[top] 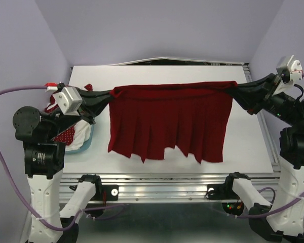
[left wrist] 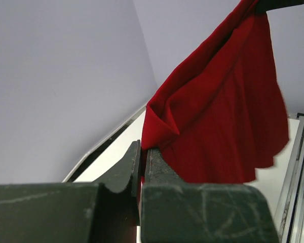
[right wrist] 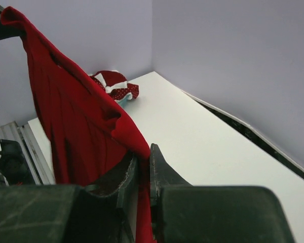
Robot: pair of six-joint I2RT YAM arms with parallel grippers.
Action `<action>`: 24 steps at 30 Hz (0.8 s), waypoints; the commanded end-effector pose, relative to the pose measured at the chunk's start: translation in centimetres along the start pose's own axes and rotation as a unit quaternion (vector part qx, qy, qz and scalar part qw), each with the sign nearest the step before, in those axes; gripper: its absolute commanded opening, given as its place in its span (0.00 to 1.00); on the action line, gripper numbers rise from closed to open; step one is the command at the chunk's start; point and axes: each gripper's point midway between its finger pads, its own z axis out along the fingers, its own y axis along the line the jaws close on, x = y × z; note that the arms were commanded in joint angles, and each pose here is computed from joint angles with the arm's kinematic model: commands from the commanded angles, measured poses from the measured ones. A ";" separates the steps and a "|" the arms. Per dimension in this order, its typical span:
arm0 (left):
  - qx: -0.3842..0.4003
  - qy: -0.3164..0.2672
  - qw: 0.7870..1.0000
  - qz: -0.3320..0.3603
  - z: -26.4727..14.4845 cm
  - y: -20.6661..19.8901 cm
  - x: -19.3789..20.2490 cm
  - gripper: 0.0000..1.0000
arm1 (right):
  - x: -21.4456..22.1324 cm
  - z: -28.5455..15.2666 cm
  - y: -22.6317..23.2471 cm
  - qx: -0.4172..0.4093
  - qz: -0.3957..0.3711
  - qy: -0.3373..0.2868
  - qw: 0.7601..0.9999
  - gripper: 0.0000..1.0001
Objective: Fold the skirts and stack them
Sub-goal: Flatten the skirt out
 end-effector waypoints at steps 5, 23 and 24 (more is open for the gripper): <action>-0.133 0.100 0.978 -0.123 3.2 10.7 10.8 0.00 | 10.4 4.5 -15.1 0.156 0.152 0.089 0.972 0.01; -0.203 0.265 0.916 -0.220 9.0 21.4 29.7 0.72 | 33.9 9.5 -25.1 0.187 0.240 0.309 0.901 0.87; -0.203 0.275 0.912 -0.226 8.6 20.7 30.6 0.72 | 34.2 9.3 -24.5 0.178 0.241 0.315 0.901 0.82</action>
